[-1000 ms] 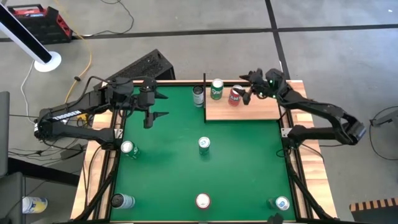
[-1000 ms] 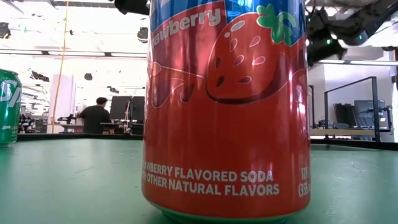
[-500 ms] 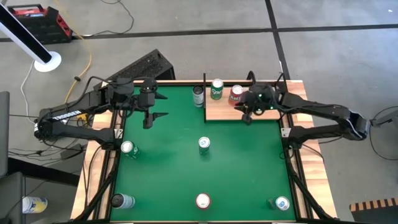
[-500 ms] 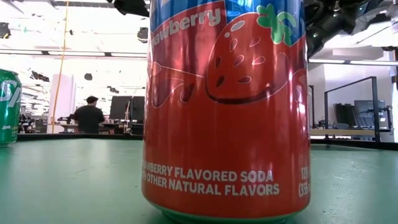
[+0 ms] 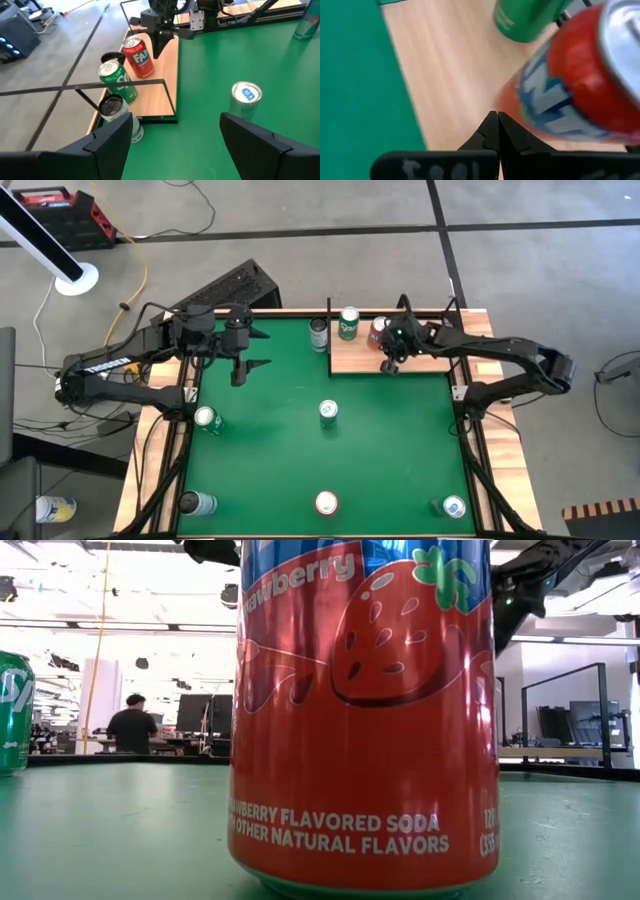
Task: Place canned beverage on shelf
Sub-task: Put the top orange soda can on the shelf, then put the top blue soda can on the shelf
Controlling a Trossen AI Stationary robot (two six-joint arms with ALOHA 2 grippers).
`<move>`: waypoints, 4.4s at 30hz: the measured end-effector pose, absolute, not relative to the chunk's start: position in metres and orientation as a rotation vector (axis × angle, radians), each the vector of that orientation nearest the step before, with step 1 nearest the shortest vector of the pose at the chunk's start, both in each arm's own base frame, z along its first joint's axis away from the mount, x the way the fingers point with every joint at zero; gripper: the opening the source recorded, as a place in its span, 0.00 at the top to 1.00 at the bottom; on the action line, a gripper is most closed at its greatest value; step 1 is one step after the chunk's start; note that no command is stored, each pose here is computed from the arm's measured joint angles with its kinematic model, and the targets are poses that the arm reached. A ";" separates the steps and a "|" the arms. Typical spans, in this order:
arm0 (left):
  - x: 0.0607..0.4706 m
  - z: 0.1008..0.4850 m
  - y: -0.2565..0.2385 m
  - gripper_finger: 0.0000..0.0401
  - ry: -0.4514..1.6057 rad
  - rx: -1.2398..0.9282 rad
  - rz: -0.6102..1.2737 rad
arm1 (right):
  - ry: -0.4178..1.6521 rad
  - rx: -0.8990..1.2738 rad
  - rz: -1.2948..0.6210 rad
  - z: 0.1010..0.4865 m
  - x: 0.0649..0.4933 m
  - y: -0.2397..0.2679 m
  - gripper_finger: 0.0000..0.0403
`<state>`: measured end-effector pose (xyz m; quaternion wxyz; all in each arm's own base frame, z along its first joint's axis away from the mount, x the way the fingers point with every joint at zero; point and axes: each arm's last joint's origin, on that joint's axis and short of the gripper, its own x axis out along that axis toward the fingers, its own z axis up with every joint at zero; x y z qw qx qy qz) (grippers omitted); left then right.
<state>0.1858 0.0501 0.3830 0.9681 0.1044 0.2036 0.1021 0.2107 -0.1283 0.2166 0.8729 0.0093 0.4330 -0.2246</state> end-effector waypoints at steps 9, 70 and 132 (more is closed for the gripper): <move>0.187 0.385 0.051 0.29 0.389 0.217 0.225 | 0.891 -0.003 -0.528 0.219 0.202 -0.146 0.95; 0.171 0.373 0.052 0.29 0.557 -0.055 0.463 | 0.558 0.023 -0.137 0.281 0.228 -0.026 0.95; 0.356 0.247 -0.043 0.29 0.201 0.315 -0.172 | 0.654 -0.213 0.234 0.285 0.224 0.057 0.93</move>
